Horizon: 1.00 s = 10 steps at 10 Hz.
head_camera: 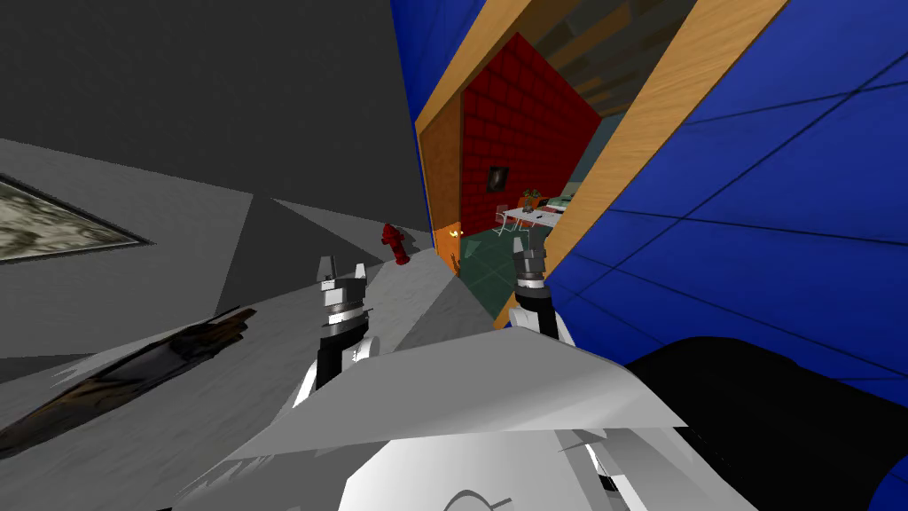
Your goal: Push the door open
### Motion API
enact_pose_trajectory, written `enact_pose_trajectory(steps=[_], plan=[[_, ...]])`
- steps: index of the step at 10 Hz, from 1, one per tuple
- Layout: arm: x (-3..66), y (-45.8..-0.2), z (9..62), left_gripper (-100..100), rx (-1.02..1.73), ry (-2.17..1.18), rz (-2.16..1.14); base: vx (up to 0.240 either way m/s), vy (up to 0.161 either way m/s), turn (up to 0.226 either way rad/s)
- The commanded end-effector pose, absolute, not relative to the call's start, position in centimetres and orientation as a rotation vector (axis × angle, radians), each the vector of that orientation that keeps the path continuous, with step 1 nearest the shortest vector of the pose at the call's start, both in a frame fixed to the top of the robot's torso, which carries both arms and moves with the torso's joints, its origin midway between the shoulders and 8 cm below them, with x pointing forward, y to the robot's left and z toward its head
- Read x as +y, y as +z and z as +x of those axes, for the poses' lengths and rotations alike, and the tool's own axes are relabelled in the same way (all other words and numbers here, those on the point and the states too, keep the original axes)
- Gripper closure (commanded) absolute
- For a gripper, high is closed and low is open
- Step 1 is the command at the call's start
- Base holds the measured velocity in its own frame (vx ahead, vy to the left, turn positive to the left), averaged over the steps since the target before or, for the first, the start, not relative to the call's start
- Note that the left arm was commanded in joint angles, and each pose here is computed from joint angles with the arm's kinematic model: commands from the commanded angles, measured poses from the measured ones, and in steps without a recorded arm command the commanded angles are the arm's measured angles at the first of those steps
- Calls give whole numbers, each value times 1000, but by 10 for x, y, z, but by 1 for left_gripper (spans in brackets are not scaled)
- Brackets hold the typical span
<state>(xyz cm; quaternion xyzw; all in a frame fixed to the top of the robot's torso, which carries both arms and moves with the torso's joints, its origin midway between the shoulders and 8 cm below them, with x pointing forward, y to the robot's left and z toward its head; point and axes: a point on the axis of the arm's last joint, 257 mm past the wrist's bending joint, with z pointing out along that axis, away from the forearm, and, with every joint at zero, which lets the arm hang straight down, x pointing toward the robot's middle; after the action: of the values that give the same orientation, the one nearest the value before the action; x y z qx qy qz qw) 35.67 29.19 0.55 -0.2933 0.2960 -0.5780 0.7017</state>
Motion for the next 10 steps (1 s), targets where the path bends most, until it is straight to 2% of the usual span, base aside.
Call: enact_pose_trajectory(steps=[1, 10], plan=[[287, -3, 363, -100, 675, -1303, -660, 140, 79, -89], [257, -58, 398, -100, 773, -1397, -709, 152, 20, -93]])
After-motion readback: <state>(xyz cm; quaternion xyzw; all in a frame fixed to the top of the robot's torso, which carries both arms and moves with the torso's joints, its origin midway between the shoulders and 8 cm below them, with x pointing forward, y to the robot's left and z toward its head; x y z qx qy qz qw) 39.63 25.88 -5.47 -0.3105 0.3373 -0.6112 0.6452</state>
